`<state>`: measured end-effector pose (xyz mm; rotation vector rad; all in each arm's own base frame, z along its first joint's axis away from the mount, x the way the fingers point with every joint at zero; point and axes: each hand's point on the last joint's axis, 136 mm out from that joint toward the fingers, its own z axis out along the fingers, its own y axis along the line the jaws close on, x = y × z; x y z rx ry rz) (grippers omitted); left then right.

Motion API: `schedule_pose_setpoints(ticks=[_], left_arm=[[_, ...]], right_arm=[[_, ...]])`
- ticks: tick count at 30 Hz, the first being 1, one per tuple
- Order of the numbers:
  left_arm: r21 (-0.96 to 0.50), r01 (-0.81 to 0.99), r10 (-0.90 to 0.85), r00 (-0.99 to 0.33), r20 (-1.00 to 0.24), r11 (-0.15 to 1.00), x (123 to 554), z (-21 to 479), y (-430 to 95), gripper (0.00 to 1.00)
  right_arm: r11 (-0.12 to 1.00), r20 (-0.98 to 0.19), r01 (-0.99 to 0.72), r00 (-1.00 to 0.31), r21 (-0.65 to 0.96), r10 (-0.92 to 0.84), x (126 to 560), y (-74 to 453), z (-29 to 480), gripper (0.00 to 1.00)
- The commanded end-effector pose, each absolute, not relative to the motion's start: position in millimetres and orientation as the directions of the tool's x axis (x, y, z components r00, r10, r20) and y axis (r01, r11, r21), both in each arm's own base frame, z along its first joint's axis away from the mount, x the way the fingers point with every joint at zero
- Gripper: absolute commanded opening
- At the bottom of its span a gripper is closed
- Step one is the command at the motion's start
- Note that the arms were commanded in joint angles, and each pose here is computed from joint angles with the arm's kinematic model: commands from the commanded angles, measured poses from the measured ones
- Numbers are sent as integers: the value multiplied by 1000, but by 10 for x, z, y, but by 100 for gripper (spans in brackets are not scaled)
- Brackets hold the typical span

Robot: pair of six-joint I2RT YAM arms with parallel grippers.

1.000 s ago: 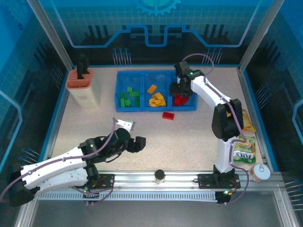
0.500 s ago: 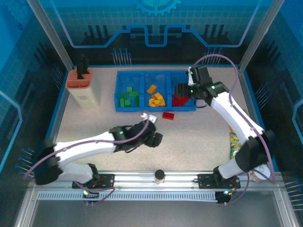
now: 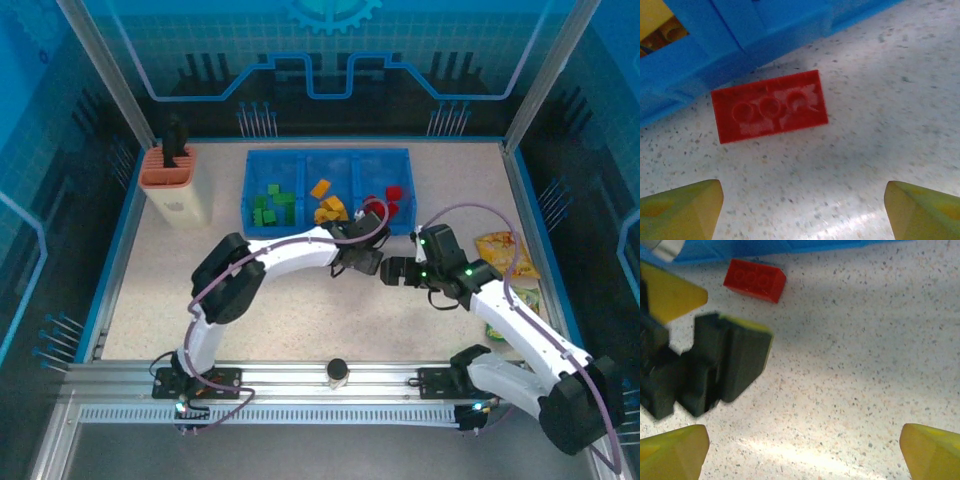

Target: Sort the legos into containers by color

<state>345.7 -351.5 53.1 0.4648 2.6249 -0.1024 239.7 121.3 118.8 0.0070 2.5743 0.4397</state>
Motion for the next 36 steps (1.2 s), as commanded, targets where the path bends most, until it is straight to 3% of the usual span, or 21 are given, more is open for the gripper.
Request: schedule_pose_setpoints(ticks=[1,21,25,30,36], left_arm=[[56,344,338,-856,-391,937,3497,400,-3368,85],[-39,341,304,-879,-367,939,3894,208,-3626,77],[7,320,301,-884,-357,947,3905,136,-3537,68],[57,317,316,-881,-352,947,3809,101,-3438,40],[-74,405,297,-773,-561,912,3747,596,-3664,39]], right_arm=[[932,-527,-79,-840,353,128,2403,1249,1292,98],[931,-526,-31,-832,365,178,2237,1126,1216,97],[931,-525,-29,-832,363,179,2212,1107,1202,97],[929,-519,-24,-834,370,185,2194,1108,1165,97],[924,-517,-20,-834,381,195,2192,1117,1137,97]])
